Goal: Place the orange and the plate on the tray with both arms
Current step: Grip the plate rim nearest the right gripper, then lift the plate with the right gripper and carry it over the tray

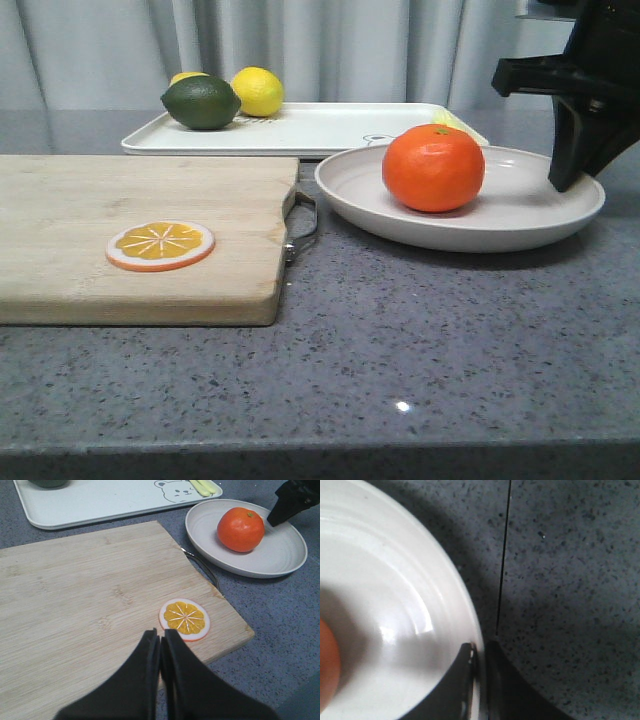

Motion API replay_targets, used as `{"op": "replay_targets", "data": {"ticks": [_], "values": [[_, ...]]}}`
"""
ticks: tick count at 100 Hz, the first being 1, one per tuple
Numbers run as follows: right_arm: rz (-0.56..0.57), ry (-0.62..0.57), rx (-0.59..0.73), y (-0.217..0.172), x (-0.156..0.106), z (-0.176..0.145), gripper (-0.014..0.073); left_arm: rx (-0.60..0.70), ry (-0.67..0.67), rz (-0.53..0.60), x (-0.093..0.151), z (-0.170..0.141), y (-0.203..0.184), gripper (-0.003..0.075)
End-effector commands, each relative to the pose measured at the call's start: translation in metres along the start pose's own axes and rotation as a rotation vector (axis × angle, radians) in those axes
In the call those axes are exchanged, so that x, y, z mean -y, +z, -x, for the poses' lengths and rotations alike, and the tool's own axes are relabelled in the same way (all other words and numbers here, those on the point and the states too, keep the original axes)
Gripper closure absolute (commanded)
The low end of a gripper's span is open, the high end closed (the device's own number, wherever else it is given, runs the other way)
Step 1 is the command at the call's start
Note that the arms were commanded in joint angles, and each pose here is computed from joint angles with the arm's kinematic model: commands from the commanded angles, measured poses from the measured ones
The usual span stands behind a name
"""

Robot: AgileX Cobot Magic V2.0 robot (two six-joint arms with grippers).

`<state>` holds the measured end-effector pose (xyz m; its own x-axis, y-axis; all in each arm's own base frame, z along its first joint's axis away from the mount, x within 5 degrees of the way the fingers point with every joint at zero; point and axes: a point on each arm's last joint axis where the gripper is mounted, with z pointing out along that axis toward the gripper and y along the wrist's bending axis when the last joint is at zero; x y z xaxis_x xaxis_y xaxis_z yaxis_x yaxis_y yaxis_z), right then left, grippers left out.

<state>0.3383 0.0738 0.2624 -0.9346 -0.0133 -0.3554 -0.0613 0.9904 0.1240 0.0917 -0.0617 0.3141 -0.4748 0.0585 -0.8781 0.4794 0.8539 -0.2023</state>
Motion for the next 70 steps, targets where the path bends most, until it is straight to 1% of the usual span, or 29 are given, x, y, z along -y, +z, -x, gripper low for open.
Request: {"op": "replay_targets", "data": {"ticks": [1,19,24,32,39,54,70], "values": [[0.001,-0.021,0.074,-0.020,0.000,0.006,0.0601,0.102,-0.020,-0.014,0.002,0.015,-0.005,0.0739],[0.001,-0.017,0.076,-0.021,0.001,0.006,0.0614,0.102,-0.020,-0.014,0.002,0.015,-0.005,0.0739],[0.005,-0.003,0.078,-0.021,0.002,0.007,0.0622,0.102,-0.020,-0.014,0.002,0.015,-0.005,0.0739],[0.024,0.039,0.082,-0.024,0.008,0.008,0.0664,0.102,-0.020,-0.014,0.002,0.015,-0.005,0.0739],[0.051,0.071,0.081,-0.026,0.011,0.010,0.0664,0.102,-0.020,-0.014,0.002,0.015,-0.005,0.0739],[0.084,0.059,0.116,-0.036,0.009,0.019,0.0664,0.102,-0.020,-0.014,0.002,0.015,-0.005,0.0739],[0.101,0.049,0.184,-0.056,0.004,0.037,0.0664,0.104,-0.020,-0.014,0.002,0.015,-0.005,0.0739]]}}
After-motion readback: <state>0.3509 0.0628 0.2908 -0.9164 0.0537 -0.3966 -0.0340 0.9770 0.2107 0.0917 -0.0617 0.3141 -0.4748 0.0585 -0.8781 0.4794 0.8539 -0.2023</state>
